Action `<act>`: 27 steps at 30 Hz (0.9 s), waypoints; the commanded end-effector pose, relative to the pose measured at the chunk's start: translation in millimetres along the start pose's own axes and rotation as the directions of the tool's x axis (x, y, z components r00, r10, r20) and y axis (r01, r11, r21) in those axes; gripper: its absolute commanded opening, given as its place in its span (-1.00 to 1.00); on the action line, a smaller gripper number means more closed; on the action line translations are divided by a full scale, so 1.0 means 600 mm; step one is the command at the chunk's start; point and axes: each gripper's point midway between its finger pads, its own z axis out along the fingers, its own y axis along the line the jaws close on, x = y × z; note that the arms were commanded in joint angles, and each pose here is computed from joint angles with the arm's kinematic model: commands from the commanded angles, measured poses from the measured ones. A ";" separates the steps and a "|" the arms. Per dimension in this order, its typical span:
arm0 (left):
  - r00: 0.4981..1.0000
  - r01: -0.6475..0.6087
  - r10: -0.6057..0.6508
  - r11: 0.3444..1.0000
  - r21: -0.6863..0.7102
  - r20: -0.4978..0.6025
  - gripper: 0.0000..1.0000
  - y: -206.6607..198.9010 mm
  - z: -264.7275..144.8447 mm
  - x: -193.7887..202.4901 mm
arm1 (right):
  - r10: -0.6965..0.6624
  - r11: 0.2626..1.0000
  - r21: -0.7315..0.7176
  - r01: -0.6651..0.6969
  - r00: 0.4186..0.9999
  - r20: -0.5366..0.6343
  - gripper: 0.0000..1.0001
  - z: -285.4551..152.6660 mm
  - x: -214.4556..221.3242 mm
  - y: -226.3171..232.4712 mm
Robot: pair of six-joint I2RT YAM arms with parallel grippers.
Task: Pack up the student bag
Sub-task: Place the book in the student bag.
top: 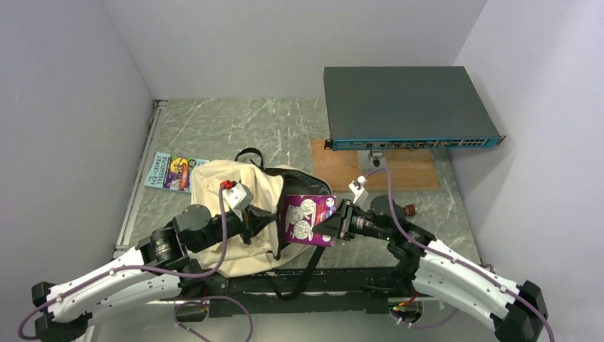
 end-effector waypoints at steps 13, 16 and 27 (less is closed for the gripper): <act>0.988 0.144 -0.147 0.987 0.068 0.040 -1.00 -0.038 -0.003 -0.051 | -0.023 0.886 -0.457 0.075 0.993 0.118 -1.00 0.094 -0.050 0.169; 0.986 0.162 -0.161 0.987 -0.022 0.038 -1.00 -0.018 -0.022 -0.066 | 0.008 0.941 -0.334 0.053 0.984 0.179 -1.00 0.113 -0.078 0.129; 0.988 0.140 -0.131 0.984 -0.113 0.087 -1.00 0.006 -0.072 -0.110 | -0.024 0.943 -0.324 0.082 0.983 0.179 -1.00 0.157 -0.096 0.132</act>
